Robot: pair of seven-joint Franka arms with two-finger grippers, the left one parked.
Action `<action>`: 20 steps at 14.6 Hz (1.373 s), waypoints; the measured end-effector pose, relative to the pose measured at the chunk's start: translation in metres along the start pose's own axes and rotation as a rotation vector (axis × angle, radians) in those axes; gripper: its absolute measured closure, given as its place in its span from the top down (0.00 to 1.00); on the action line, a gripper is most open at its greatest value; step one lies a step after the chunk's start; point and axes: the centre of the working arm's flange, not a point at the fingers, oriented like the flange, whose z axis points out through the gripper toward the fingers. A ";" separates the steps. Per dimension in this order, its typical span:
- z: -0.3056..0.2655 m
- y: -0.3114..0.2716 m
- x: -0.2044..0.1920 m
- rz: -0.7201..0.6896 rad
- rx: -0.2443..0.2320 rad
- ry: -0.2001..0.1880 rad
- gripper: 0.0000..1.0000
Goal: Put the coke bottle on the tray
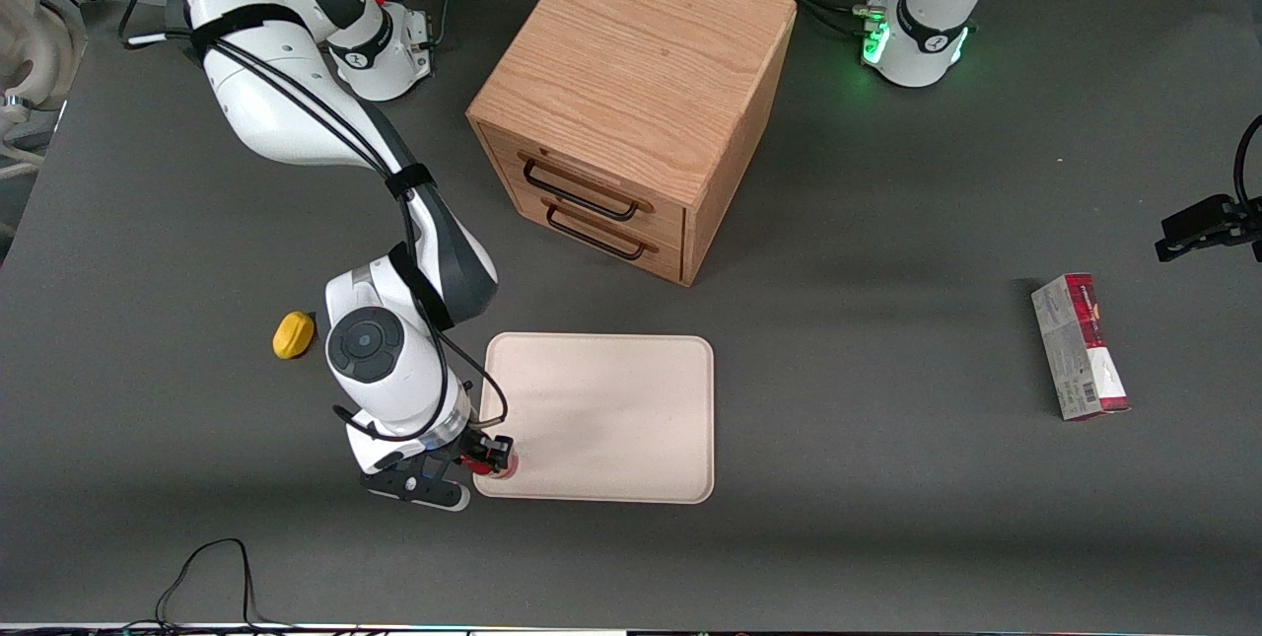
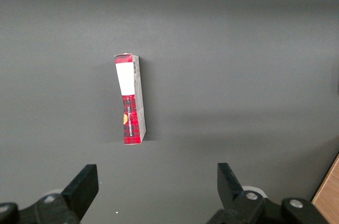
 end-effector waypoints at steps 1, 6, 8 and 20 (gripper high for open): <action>-0.002 -0.001 0.001 -0.001 0.004 0.006 0.77; -0.029 -0.001 0.010 0.007 0.023 0.037 1.00; -0.063 0.016 0.018 -0.014 -0.019 0.007 1.00; -0.295 0.237 -0.016 -0.268 -0.039 -0.247 1.00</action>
